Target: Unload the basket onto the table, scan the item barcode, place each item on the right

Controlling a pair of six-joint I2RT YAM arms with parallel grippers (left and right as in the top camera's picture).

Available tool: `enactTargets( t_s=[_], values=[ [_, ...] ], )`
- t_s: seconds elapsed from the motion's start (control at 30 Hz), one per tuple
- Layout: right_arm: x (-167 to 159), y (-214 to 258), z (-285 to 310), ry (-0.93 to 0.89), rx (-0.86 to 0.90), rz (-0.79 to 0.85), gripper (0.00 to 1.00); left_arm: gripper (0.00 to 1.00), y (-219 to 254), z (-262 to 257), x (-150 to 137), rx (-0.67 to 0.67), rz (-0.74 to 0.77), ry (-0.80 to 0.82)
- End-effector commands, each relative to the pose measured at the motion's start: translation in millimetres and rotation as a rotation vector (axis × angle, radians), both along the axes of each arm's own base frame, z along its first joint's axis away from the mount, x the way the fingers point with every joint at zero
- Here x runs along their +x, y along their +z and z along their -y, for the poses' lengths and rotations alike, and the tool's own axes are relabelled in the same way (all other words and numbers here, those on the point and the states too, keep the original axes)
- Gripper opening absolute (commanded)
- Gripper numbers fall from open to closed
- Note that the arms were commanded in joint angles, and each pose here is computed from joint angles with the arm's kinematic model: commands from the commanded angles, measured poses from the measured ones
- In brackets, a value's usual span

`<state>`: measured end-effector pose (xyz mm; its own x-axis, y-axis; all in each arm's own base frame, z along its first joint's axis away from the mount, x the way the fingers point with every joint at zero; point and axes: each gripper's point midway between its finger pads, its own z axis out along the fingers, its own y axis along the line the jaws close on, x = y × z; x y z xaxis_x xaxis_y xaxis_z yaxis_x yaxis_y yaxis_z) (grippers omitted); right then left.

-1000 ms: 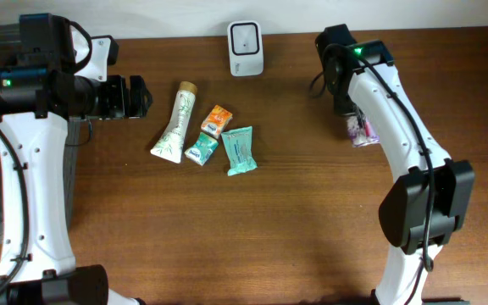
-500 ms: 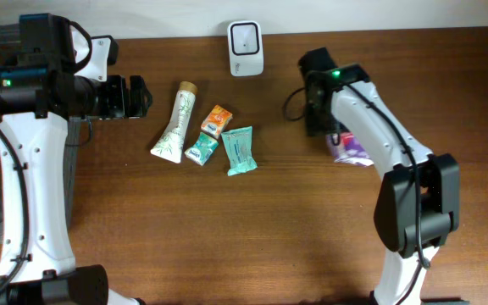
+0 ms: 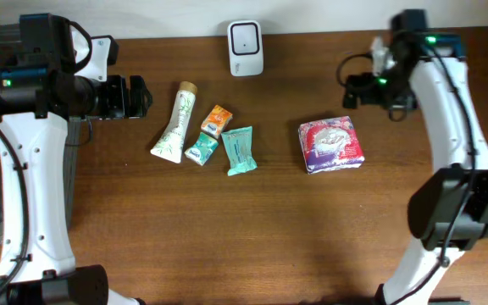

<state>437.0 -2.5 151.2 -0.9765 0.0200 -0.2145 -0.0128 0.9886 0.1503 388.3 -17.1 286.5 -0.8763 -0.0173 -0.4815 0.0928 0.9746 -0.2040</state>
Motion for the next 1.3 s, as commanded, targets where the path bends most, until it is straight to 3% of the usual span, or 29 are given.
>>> enactTargets(
  t_s=[0.0,0.2,0.3,0.33,0.47,0.57,0.8,0.93,1.1,1.27],
  values=[
    [-17,-17,-1,0.076,0.163,-0.021,0.98,0.99,1,2,0,-0.009,0.003,-0.007],
    [-28,-83,-28,0.095,0.389,0.001,0.98,0.99,1,2,0,-0.009,0.003,-0.007],
    [-38,-105,-35,0.099,0.429,0.002,0.92,0.99,1,2,0,-0.009,0.003,-0.007],
    [-42,-112,-36,0.1,0.433,0.001,0.86,0.99,1,2,0,-0.009,0.003,-0.007],
    [-48,-121,-40,0.092,0.454,-0.006,0.39,0.99,1,2,0,-0.009,0.003,-0.007],
    [-40,-95,-64,0.124,0.641,0.053,0.06,0.99,1,2,0,-0.009,0.003,-0.007],
    [29,5,-84,-0.033,0.839,0.145,0.04,0.99,1,2,0,-0.009,0.003,-0.007],
    [86,36,-123,-0.115,0.775,0.324,0.04,0.99,1,2,0,-0.009,0.003,-0.007],
    [138,56,-170,-0.237,0.519,0.674,0.04,0.99,1,2,0,-0.009,0.003,-0.007],
    [171,64,-198,-0.297,0.671,0.823,0.04,0.99,1,2,0,-0.009,0.003,-0.007]
  ],
)
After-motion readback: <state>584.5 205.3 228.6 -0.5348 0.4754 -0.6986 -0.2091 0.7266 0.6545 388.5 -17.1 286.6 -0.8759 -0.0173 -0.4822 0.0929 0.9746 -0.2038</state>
